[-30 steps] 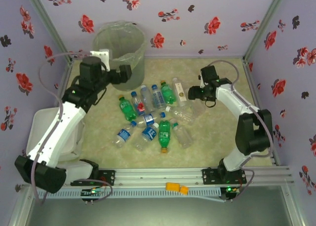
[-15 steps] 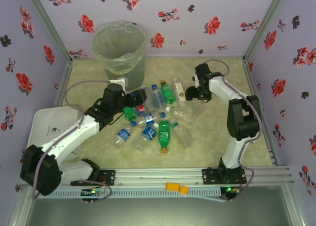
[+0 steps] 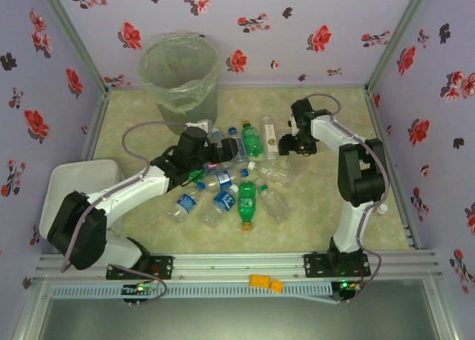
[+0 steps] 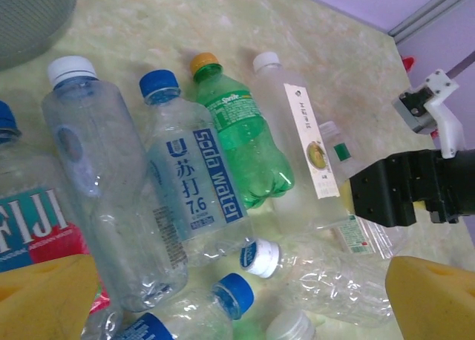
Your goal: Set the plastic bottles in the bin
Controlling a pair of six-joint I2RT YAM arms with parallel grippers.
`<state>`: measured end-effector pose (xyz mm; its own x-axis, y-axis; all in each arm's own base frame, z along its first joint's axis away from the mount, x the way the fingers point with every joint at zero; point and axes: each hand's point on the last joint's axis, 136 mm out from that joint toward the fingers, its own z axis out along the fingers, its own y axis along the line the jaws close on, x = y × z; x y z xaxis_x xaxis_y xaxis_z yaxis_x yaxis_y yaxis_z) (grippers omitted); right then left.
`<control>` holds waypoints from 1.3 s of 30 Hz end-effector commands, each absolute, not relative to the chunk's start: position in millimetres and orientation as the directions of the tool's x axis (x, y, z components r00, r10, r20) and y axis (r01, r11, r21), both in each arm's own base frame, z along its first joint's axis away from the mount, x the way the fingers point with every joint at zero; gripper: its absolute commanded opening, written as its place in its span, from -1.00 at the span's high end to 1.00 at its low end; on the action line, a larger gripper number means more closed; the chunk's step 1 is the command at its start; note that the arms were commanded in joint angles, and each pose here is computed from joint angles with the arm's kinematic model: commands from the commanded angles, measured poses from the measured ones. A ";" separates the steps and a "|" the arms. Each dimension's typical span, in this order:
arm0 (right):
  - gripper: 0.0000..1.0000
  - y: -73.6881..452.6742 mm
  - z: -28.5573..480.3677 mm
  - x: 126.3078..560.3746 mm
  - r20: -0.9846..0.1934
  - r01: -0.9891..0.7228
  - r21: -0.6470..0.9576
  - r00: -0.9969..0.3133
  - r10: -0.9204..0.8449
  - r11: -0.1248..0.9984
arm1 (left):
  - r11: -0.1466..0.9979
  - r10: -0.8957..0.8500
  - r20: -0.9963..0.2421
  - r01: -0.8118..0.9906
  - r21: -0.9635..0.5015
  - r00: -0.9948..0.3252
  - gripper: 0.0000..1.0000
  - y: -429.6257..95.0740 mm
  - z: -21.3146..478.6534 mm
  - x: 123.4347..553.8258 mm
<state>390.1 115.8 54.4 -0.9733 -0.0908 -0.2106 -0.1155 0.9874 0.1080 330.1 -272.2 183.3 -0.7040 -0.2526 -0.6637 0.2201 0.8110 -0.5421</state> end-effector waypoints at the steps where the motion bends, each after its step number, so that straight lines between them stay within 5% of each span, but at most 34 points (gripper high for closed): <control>1: -0.45 111.6 44.6 383.3 -0.174 -0.103 0.091 -0.981 -0.086 0.990 | 0.784 -0.295 -0.670 0.228 -0.577 -0.682 -1.00 -280.8 187.6 330.9; 17: -0.44 107.3 37.8 399.4 -0.163 -0.121 0.038 -0.980 -0.113 0.992 | 0.761 -0.232 -0.657 0.286 -0.582 -0.718 -1.00 -303.8 175.0 313.8; 29: -0.03 99.8 106.1 403.8 -0.343 -0.075 0.031 -0.938 -0.060 0.997 | 0.685 -0.165 -0.702 0.431 -0.587 -0.693 -1.00 -317.1 200.0 299.3; 39: 0.04 150.3 203.2 391.9 -0.520 -0.112 0.421 -0.843 0.138 0.900 | 0.520 -0.121 -0.784 0.634 -0.573 -0.609 -1.00 -349.7 232.6 284.6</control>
